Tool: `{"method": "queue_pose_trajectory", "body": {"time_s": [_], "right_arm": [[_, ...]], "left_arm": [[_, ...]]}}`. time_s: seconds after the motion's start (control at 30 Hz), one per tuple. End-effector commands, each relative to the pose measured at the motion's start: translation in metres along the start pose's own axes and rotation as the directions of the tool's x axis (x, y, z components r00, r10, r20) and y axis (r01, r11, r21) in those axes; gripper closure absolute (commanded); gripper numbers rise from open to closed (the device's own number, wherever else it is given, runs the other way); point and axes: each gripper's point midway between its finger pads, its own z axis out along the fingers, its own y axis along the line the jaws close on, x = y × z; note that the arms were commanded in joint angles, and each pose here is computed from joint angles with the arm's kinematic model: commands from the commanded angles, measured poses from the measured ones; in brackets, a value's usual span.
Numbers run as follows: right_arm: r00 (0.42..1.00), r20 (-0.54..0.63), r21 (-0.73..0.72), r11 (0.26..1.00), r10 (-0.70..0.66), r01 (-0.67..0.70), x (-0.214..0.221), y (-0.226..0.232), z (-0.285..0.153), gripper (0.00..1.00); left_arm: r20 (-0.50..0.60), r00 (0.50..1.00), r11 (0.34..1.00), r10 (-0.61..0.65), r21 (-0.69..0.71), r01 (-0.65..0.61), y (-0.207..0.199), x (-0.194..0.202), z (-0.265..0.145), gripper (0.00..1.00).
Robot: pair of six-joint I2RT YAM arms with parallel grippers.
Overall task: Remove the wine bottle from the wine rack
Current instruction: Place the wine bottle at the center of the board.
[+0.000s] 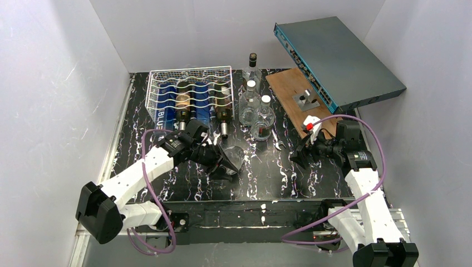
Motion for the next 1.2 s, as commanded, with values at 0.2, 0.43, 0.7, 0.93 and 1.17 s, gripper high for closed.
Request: {"method": "queue_pose_trajectory", "body": {"time_s": [0.2,0.43,0.7,0.93,1.17], "right_arm": [[0.999,0.027,-0.010,1.000,-0.019,0.020,-0.005,0.003,-0.001,0.02],[0.999,0.030,-0.010,1.000,-0.023,0.023,-0.006,0.003,-0.002,0.01],[0.999,0.035,-0.016,0.999,-0.027,0.028,-0.007,0.005,-0.003,0.02],[0.999,0.036,-0.015,0.999,-0.031,0.031,-0.007,0.005,-0.003,0.02],[0.999,0.037,-0.016,0.999,-0.032,0.032,-0.007,0.006,-0.003,0.02]], "left_arm": [[-0.146,0.987,0.993,0.065,0.110,-0.049,-0.040,0.030,-0.019,1.00],[-0.178,0.981,0.995,0.079,0.078,-0.066,-0.048,0.033,-0.023,0.87],[-0.189,0.980,0.997,0.069,0.059,-0.059,-0.049,0.027,-0.016,0.76],[-0.195,0.978,0.996,0.077,0.063,-0.066,-0.059,0.025,-0.014,0.66],[-0.195,0.977,0.995,0.086,0.063,-0.075,-0.064,0.023,-0.013,0.56]]}}
